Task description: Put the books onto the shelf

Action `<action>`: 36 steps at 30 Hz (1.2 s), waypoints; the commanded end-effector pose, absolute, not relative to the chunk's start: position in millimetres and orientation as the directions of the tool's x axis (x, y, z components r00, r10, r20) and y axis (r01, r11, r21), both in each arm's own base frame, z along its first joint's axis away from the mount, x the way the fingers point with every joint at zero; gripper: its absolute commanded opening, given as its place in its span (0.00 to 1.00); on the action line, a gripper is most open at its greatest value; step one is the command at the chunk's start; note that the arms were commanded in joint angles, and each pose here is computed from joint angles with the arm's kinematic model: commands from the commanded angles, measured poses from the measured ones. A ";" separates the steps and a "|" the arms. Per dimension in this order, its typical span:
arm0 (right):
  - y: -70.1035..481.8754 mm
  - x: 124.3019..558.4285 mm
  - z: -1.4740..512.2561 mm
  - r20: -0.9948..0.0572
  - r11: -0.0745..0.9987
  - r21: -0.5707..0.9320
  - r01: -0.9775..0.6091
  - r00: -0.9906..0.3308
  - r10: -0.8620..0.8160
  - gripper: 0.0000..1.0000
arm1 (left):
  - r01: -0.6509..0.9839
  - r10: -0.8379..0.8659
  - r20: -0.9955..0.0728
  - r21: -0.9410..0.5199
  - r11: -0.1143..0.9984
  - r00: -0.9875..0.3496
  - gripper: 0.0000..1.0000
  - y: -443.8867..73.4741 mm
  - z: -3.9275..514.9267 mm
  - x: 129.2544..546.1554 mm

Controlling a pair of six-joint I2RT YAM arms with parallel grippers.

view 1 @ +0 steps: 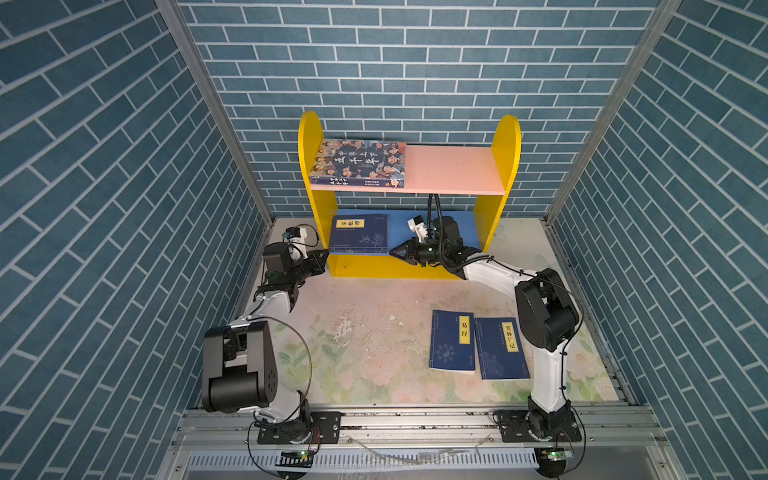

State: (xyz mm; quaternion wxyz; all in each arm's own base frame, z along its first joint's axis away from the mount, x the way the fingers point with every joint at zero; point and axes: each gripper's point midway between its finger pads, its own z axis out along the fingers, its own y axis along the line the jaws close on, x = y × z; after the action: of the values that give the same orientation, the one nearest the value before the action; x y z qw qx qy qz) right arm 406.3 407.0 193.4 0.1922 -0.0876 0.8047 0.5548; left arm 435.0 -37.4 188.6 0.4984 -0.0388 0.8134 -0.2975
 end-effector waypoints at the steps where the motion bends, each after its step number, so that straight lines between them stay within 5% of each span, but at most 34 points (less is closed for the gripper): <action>1: 404.6 418.3 209.7 -0.431 0.353 0.860 -0.368 -0.894 0.119 0.11 | 0.254 -0.328 -0.785 -0.513 0.820 -0.525 0.11 -41.5 190.6 420.8; 36: 430.6 428.0 187.8 -0.377 0.331 0.880 -0.341 -0.925 0.049 0.11 | 0.287 -0.301 -0.780 -0.514 0.809 -0.548 0.12 -50.2 193.2 396.6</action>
State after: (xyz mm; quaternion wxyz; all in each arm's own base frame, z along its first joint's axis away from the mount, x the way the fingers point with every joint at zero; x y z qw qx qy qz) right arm 431.2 422.2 187.1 0.1854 -0.0860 0.8006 0.5632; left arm 402.8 -49.6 194.4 0.4754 -0.0112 0.8240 -0.3081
